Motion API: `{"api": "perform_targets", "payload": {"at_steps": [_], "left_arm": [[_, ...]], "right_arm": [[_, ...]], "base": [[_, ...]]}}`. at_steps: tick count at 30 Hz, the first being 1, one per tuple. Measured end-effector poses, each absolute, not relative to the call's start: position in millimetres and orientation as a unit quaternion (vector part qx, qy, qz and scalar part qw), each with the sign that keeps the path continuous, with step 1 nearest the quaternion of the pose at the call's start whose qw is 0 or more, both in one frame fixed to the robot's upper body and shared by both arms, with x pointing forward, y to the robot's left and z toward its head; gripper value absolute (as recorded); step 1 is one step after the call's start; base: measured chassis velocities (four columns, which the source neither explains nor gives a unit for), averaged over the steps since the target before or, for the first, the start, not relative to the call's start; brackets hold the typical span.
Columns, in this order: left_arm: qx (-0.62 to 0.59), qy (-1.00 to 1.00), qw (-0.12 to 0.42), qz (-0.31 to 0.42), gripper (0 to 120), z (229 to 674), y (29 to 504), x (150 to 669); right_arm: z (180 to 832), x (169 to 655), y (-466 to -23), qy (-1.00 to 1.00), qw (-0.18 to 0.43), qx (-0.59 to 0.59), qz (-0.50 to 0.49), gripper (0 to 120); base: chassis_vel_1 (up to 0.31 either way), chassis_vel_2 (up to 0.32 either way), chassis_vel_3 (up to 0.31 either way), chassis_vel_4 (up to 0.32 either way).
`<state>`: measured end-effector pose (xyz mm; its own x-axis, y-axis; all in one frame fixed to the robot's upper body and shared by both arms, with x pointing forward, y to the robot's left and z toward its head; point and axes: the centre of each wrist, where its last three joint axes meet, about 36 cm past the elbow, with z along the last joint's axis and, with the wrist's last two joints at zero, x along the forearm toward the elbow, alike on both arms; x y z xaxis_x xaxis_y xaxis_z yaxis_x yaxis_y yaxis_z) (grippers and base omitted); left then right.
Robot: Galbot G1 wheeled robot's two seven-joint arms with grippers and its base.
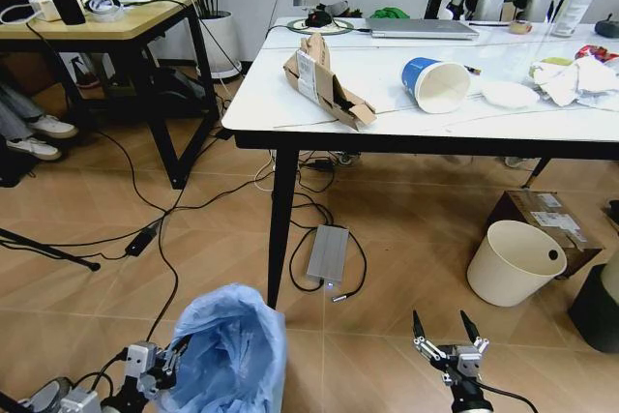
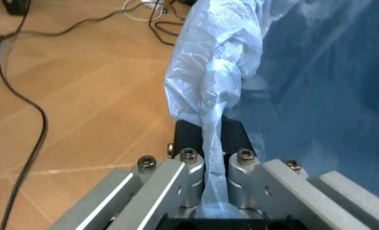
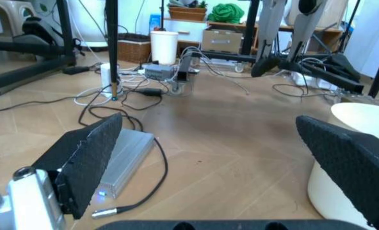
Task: Pick up the trash bin and place the trash from the table into it.
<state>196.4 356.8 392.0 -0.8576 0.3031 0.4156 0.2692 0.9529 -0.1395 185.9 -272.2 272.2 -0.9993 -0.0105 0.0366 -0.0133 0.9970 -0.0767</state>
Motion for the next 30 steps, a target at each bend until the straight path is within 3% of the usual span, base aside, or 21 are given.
{"api": "perform_targets", "payload": {"at_steps": [13, 30], "left_arm": [[-0.156, -0.968, 0.189, 0.048, 0, 410.0, 328.0, 200.7], [-0.195, -0.956, 0.206, 0.08, 0, 409.9, 298.5, 193.7]], "right_arm": [[276.2, 171.6, -279.3, -0.998, 0.025, 0.002, 0.053, 100], [278.8, 165.9, -283.1, -0.997, 0.033, 0.007, 0.075, 100]], "base": [[0.0, 0.0, 0.0, 0.0], [0.0, 0.0, 0.0, 0.0]]}}
